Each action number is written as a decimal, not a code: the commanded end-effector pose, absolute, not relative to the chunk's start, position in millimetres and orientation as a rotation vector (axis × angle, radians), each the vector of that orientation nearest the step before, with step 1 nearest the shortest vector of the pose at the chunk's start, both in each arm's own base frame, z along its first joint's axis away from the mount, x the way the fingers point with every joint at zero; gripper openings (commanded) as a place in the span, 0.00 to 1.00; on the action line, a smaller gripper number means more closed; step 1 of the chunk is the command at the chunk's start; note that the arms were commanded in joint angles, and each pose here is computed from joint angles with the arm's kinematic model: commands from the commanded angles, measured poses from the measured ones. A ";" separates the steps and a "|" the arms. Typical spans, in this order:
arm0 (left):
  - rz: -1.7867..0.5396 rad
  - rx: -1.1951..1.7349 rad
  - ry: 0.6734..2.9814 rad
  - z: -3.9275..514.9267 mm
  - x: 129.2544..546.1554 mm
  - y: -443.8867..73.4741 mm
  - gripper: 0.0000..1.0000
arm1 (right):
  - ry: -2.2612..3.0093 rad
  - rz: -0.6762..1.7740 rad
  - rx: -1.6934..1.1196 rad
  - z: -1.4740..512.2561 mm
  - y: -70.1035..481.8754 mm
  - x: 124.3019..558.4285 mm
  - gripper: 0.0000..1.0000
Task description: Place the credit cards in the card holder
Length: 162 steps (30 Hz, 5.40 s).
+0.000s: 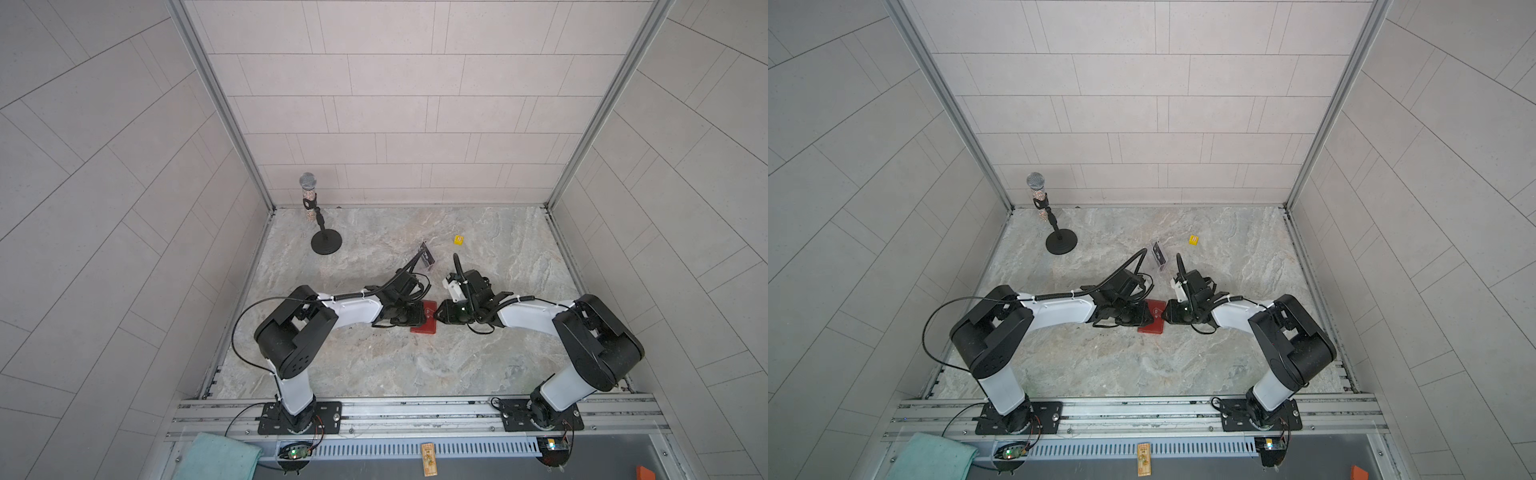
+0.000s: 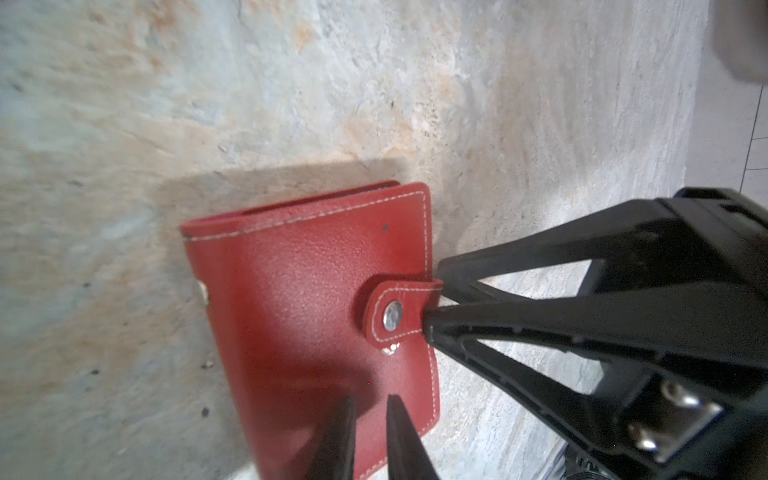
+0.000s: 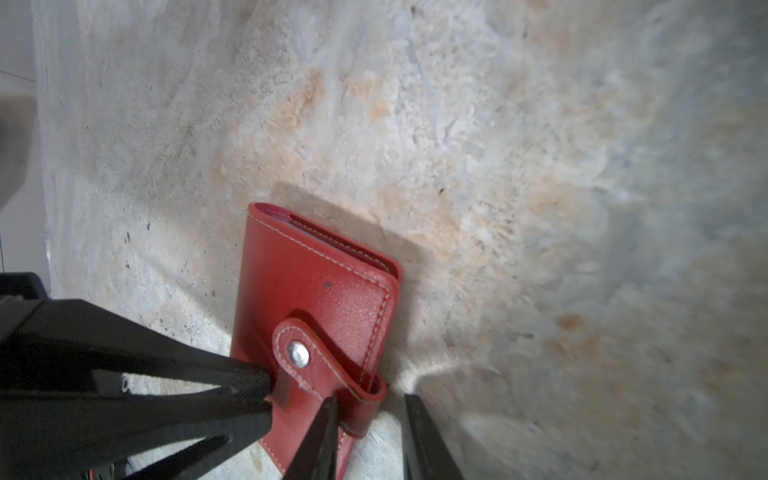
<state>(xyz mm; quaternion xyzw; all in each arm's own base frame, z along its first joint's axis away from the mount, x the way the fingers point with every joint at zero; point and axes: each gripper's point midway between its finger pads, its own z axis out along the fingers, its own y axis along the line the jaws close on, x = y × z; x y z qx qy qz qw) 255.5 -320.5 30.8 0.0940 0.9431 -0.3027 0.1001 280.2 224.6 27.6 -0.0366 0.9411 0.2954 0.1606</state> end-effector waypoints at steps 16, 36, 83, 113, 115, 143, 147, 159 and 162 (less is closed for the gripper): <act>-0.830 0.343 2.712 60.7 281.5 -324.9 0.28 | 2.737 0.766 -0.114 19.9 214.9 274.6 0.29; -0.910 0.350 2.750 35.4 284.9 -340.1 0.27 | 2.740 0.762 -0.114 19.7 213.9 273.6 0.28; -0.996 0.260 2.711 53.1 271.5 -331.8 0.00 | 2.673 0.861 -0.103 40.9 228.5 285.3 0.40; -1.037 0.249 2.723 47.9 261.6 -330.0 0.00 | 2.694 0.898 -0.116 34.0 234.5 284.2 0.42; -1.052 0.255 2.714 51.3 261.5 -331.6 0.00 | 2.697 0.896 -0.114 33.1 234.3 284.1 0.42; -0.955 0.235 2.776 31.8 258.1 -319.5 0.00 | 2.725 0.882 -0.159 29.3 238.1 281.0 0.43; -0.917 0.240 2.790 26.5 258.5 -316.3 0.00 | 2.732 0.863 -0.170 29.2 237.8 279.8 0.43; -0.887 0.243 2.799 22.7 261.0 -315.2 0.00 | 2.655 0.824 -0.208 58.3 231.9 281.9 0.36; -0.885 0.244 2.798 23.0 261.6 -315.2 0.00 | 2.641 0.849 -0.226 63.4 234.8 280.7 0.32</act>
